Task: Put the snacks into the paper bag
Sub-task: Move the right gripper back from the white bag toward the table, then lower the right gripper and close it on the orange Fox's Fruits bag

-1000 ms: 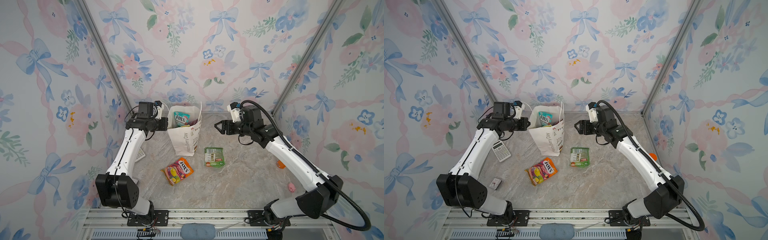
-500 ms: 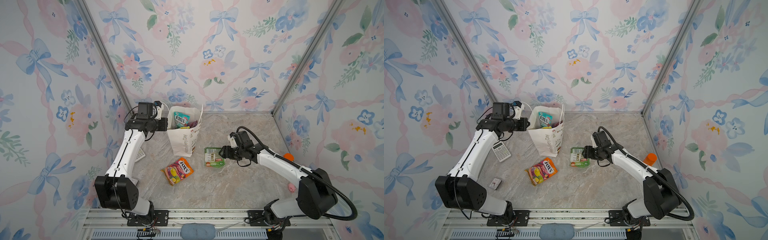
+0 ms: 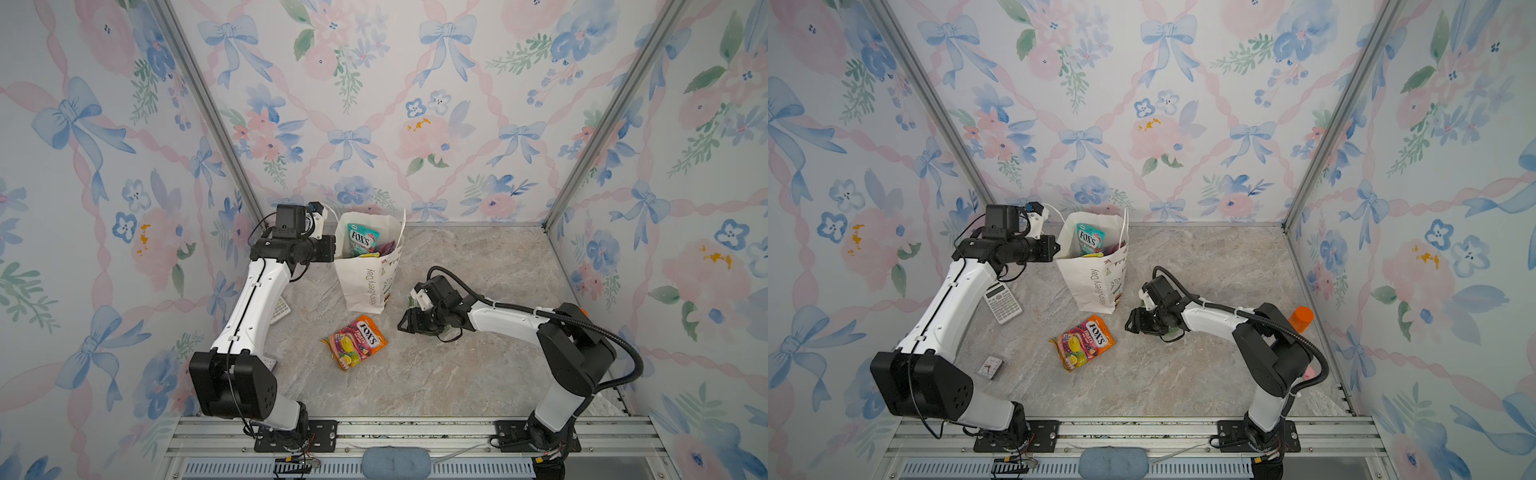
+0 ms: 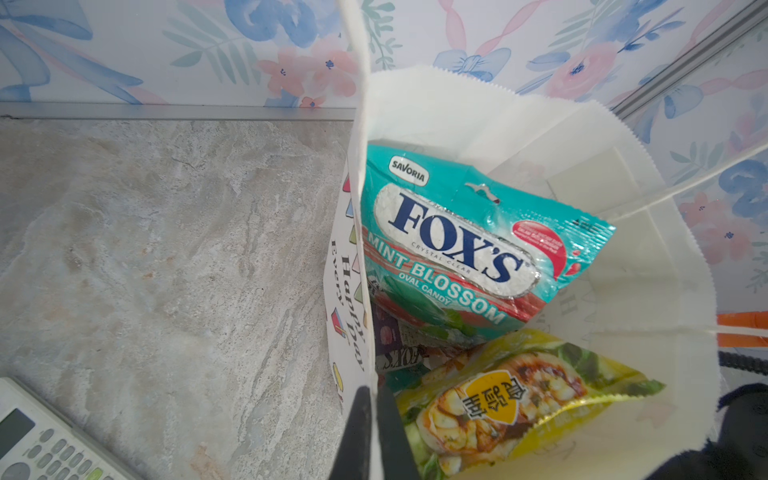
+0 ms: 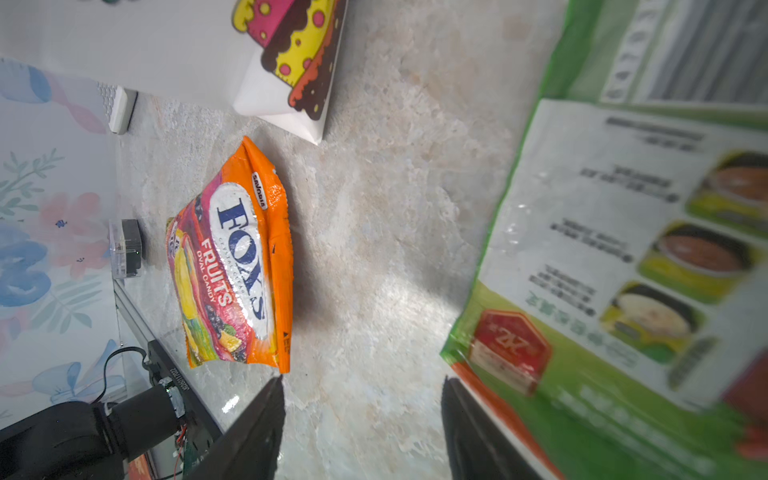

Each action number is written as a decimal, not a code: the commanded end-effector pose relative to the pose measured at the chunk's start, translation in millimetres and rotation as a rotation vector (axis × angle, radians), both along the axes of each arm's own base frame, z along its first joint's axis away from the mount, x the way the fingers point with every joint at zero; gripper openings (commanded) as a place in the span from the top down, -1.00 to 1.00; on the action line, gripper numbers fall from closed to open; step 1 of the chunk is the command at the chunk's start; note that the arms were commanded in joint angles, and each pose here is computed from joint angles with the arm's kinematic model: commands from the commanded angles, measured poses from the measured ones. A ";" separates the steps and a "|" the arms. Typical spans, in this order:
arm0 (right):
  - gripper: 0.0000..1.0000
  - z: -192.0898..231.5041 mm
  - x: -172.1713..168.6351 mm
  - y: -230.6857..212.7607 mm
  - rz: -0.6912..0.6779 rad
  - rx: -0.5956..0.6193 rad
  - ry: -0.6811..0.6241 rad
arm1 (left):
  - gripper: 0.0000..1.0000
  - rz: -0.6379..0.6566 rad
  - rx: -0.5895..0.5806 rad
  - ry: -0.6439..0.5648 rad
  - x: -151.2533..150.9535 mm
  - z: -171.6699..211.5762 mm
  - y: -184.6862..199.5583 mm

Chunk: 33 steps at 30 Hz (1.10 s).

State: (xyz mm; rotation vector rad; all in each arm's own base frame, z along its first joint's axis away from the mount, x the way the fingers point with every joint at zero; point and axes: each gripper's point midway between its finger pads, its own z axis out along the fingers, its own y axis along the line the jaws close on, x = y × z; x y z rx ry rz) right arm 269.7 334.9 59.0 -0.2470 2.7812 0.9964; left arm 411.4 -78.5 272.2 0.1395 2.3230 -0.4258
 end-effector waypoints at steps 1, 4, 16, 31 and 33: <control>-0.23 9.8 -7.9 30.5 0.061 0.093 0.031 | 1.00 0.011 -0.014 -0.081 1.6 22.9 3.1; -0.20 4.0 -11.0 40.4 0.059 0.118 0.061 | 1.00 0.009 -0.016 -0.078 1.7 22.1 2.7; -0.01 -11.0 -23.2 73.9 0.084 0.165 0.132 | 1.00 0.010 -0.016 -0.086 0.9 24.9 2.9; 1.00 11.9 -19.1 70.7 0.103 0.144 0.056 | 1.00 0.007 -0.017 -0.085 0.5 24.9 2.4; 1.00 15.9 -17.6 69.0 0.107 0.135 0.040 | 1.00 0.006 -0.018 -0.084 0.7 24.3 2.2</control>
